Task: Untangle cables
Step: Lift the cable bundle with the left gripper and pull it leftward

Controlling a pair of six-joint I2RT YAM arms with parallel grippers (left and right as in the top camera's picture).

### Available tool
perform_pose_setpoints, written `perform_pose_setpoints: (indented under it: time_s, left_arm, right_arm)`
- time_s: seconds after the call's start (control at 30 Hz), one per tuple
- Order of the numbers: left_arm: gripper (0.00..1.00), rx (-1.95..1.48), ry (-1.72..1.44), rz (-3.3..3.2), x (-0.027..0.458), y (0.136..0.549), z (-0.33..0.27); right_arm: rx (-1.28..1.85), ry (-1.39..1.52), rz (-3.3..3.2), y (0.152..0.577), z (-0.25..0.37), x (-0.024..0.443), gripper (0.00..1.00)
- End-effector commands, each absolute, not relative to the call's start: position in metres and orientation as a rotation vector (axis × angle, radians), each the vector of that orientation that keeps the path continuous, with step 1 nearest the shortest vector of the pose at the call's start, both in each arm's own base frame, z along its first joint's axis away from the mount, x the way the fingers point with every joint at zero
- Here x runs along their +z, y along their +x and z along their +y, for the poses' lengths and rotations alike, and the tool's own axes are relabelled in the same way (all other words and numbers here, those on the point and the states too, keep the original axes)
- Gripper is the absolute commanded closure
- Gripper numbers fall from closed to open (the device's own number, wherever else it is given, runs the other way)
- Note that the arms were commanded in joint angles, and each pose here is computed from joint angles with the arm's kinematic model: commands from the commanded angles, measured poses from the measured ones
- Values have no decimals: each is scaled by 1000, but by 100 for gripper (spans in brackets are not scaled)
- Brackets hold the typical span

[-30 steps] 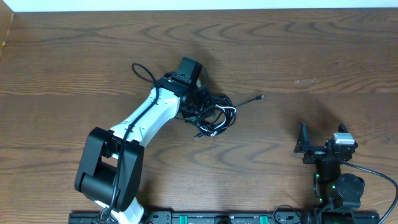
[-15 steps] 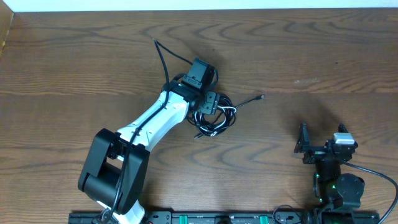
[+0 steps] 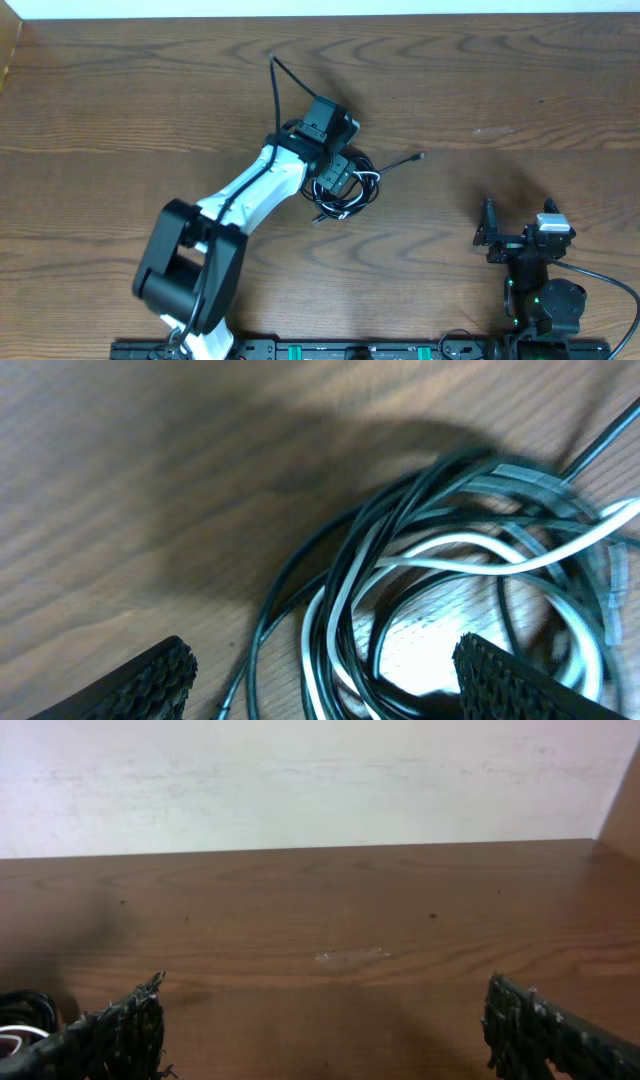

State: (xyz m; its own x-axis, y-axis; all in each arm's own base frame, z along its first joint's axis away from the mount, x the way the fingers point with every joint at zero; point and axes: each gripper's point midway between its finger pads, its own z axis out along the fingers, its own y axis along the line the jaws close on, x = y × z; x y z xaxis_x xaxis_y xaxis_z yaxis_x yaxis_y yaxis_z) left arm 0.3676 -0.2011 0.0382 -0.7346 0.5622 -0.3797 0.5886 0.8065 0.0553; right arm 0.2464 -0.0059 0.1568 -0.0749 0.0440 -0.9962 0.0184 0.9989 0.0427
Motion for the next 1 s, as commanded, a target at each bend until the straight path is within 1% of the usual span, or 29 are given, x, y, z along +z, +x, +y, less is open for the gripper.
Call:
perform_pose_setpoints:
  time_s: [0.0,0.03,0.07,0.1,0.13,0.17,0.2,0.23,0.4,0.53,0.63,0.8,0.87,0.97]
  left_arm:
    - [18,-85,925,2658,11,362,-199]
    - [19,-83,927,2661,7,363,-200]
    - [24,-82,926,2660,4,364,-200]
    - [32,-84,923,2654,3,366,-201]
    - [43,-86,919,2644,4,369,-202]
    - [64,-88,914,2632,5,371,-204]
    - [81,-91,909,2619,6,374,-205]
    - [92,-96,897,2603,8,378,-207]
    - [93,-141,710,2633,16,383,-210]
    - [93,-162,490,2659,36,383,-205]
    - [93,-216,283,2681,60,376,-201]
    - [92,-341,-192,2686,108,356,-190]
    - [93,-382,-295,2664,126,348,-187]
    - [93,-428,-336,2617,151,341,-184]
  right_arm:
    - [14,35,1645,246,-5,157,1]
    - [14,35,1645,246,-5,157,1]
    - [14,35,1645,246,-5,157,1]
    - [14,35,1645,246,-5,157,1]
    - [14,35,1645,246,-5,157,1]
    - [14,35,1645,246,-5,157,1]
    - [13,36,1645,246,-5,157,1]
    - [14,35,1645,246,-5,157,1]
    - [13,36,1645,246,-5,157,1]
    - [14,35,1645,246,-5,157,1]
    - [14,35,1645,246,-5,157,1]
    - [13,36,1645,246,-5,157,1]
    - [13,36,1645,246,-5,157,1]
    - [13,36,1645,246,-5,157,1]
